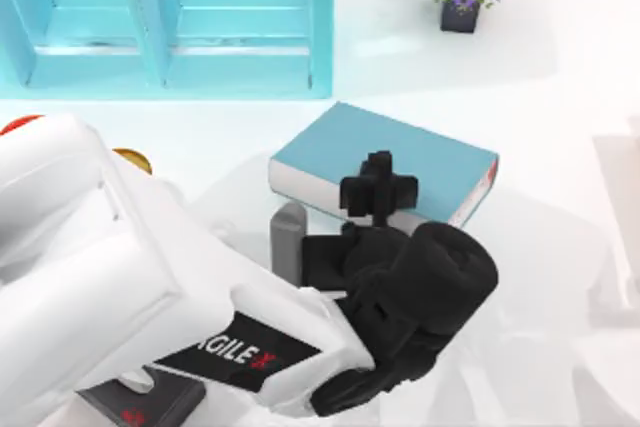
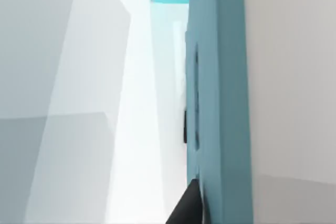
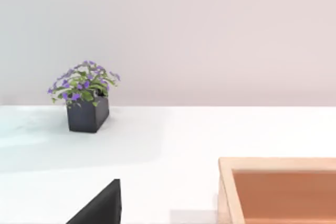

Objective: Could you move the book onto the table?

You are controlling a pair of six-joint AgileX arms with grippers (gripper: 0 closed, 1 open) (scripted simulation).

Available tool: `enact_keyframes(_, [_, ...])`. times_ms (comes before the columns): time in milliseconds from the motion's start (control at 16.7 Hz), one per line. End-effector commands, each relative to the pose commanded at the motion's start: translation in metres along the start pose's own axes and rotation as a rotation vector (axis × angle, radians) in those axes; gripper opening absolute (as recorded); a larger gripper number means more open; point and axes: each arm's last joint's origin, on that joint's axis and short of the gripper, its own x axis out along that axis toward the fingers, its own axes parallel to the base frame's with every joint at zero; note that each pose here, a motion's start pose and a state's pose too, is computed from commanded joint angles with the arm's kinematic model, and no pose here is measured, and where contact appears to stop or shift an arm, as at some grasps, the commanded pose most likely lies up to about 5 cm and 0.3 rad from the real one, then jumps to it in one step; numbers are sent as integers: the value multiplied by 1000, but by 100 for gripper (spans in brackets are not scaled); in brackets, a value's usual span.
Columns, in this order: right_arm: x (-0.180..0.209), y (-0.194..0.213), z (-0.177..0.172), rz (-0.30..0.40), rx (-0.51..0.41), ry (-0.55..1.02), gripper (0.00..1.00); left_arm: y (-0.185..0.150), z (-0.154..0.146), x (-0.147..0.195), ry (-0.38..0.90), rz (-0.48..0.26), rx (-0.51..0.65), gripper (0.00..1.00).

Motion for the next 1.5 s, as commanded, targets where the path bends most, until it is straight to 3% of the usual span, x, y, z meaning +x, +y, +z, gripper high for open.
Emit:
enact_keyframes(480, [0, 0, 0, 0, 0, 0, 100, 0, 0, 0, 0, 0, 0, 98])
enact_keyframes(1140, [0, 0, 0, 0, 0, 0, 100, 2, 0, -2, -2, 5, 3, 100])
enact_keyframes(1500, [0, 0, 0, 0, 0, 0, 100, 17, -8, -36, -25, 44, 11, 100])
